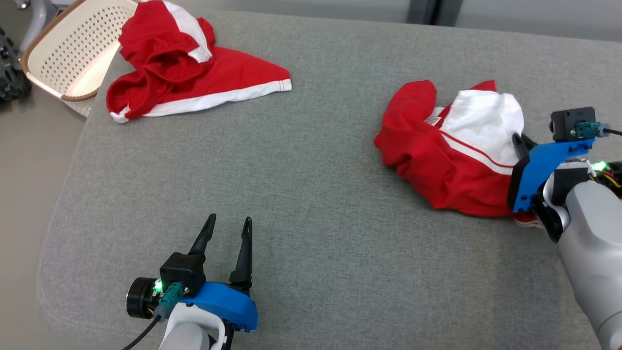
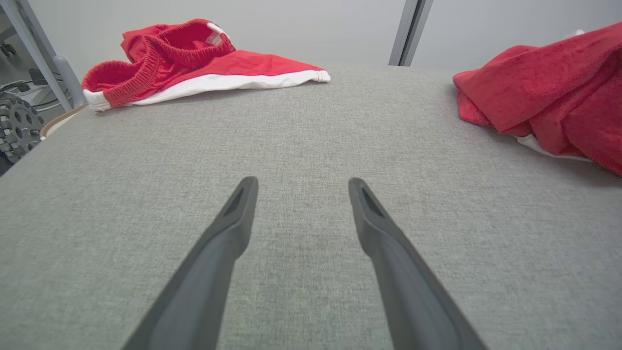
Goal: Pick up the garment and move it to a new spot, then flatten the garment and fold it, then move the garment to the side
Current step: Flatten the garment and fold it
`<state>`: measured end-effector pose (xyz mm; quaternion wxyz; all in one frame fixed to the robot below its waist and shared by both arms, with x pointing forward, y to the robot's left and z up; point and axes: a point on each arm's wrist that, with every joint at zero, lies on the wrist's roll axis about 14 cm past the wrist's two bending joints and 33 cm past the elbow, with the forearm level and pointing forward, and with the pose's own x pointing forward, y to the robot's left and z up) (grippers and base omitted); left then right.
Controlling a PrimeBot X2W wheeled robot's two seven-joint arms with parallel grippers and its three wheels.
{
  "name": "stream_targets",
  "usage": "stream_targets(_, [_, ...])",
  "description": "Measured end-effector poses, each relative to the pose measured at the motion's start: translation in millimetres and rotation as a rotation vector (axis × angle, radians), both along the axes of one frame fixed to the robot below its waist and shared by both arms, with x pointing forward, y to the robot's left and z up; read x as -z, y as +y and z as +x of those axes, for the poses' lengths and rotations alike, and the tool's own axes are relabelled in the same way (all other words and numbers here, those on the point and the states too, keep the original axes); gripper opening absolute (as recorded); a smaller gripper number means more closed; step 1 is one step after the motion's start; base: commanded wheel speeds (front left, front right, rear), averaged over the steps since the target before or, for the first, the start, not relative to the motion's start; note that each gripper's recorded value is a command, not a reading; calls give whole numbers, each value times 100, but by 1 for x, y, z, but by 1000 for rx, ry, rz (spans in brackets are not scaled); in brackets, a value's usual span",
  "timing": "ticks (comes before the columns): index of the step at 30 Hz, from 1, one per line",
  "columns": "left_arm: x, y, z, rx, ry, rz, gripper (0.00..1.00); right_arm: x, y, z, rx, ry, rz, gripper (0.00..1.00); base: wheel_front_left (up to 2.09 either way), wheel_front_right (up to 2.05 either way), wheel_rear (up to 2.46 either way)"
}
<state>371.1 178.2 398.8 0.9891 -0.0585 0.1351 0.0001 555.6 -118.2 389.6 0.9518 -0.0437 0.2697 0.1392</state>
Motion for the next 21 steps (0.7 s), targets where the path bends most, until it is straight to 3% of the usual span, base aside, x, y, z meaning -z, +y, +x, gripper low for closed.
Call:
stream_targets(8, [-10, -15, 2, 49, -32, -8, 100, -76, -8, 13, -37, -300, -2, 0, 0, 0, 0])
stream_targets(13, [-18, -26, 3, 84, -58, -12, 100, -113, -6, 2, -101, -449, -29, 0, 0, 0, 0])
stream_targets(21, [-23, -40, 1, 122, -77, -17, 100, -63, 28, -91, -249, -390, -1, 0, 0, 0, 0])
